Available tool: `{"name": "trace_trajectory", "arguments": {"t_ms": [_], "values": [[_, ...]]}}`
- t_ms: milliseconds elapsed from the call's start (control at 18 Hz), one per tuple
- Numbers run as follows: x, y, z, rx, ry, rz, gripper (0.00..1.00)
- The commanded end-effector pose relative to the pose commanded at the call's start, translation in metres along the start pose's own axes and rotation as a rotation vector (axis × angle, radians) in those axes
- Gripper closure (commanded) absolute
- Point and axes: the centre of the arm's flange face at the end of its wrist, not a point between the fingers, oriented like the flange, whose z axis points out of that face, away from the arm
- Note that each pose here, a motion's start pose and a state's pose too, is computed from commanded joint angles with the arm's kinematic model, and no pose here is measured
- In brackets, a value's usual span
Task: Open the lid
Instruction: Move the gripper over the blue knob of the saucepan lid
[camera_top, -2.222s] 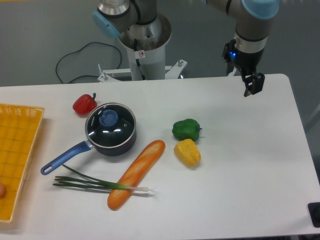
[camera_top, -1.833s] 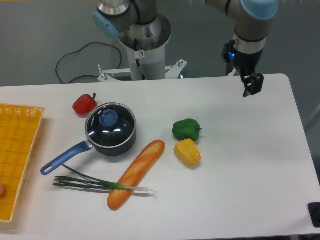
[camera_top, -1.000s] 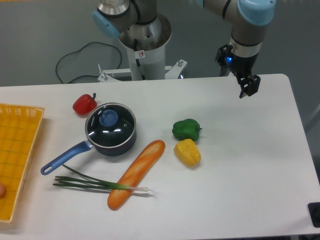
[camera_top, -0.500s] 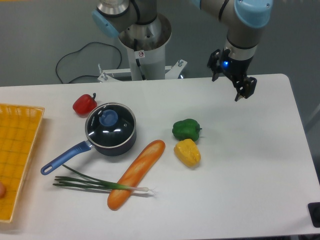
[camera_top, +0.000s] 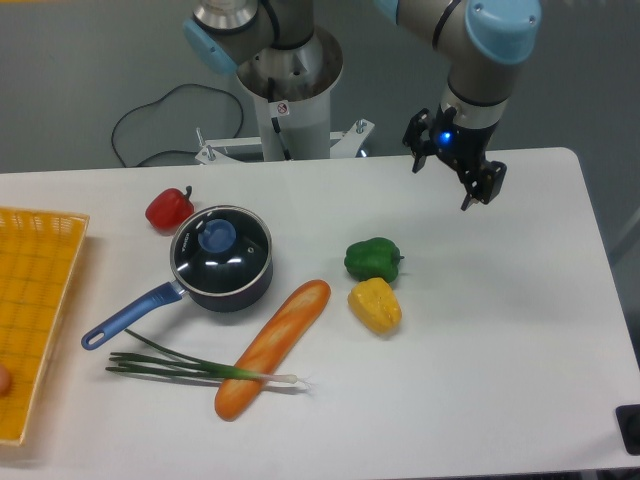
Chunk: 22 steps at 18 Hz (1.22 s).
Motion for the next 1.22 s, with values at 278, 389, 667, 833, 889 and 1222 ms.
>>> {"name": "trace_trajectory", "arguments": {"t_ms": [278,389,667,833,889,1222], "values": [[0.002,-0.032,0.011,-0.071,0.007,-0.075,0.0],[0.002,-0.037,0.012,-0.071,0.006,-0.089,0.0],[0.023,-0.08,0.02,-0.078,0.016,-0.159,0.0],[0.04,-0.105,0.024,-0.086,0.021,-0.215,0.0],[0.044,-0.11,0.027,-0.088,0.027,-0.24,0.0],[0.075,-0.144,0.046,-0.107,0.053,-0.367,0.0]]}}
